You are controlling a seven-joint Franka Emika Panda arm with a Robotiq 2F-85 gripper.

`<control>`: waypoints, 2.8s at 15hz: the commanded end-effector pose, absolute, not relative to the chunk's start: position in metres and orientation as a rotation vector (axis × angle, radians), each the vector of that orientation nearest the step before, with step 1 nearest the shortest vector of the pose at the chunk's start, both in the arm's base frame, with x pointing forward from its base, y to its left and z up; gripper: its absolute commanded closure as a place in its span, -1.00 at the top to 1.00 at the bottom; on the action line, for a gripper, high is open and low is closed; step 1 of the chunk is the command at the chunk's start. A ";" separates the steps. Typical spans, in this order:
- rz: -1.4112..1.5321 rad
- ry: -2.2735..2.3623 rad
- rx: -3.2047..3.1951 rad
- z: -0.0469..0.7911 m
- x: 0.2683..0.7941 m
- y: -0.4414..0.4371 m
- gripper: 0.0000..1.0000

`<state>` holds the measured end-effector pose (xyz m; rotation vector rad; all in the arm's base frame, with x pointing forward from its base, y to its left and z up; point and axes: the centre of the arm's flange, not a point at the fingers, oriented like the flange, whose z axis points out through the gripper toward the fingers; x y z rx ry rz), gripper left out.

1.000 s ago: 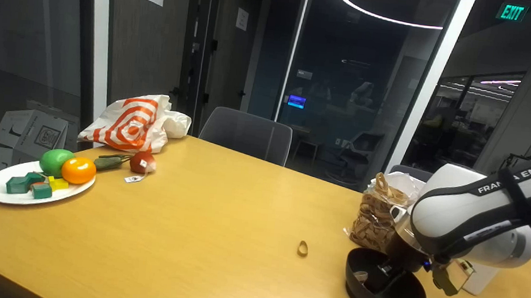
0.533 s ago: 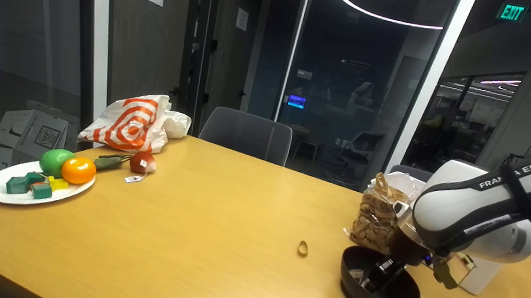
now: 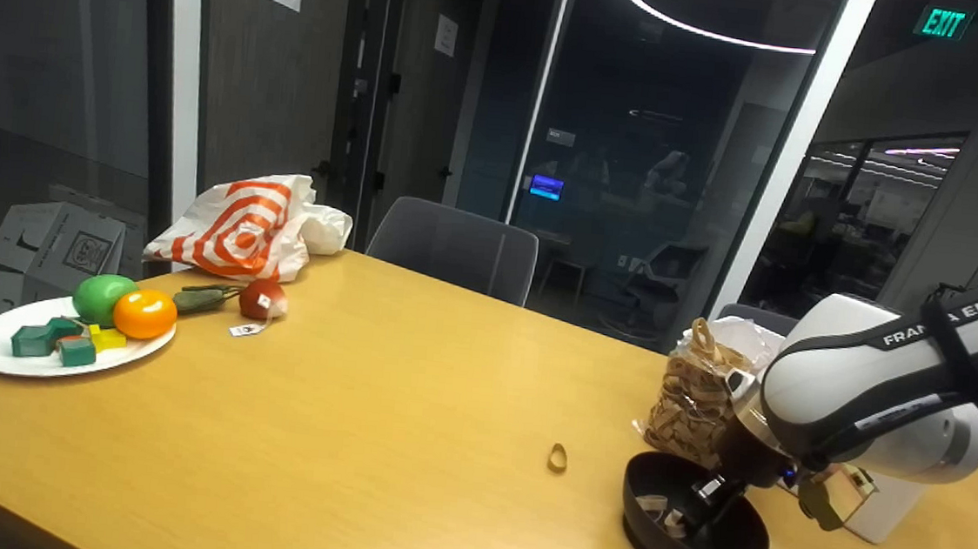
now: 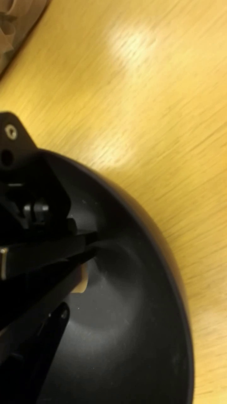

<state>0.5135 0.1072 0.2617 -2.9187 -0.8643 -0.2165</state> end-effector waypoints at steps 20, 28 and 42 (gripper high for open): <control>-0.253 -0.859 -2.895 0.306 0.521 0.117 0.04; -0.259 -0.999 -2.752 0.293 0.534 0.144 1.00; -0.427 -1.287 -2.662 0.251 0.550 0.127 0.17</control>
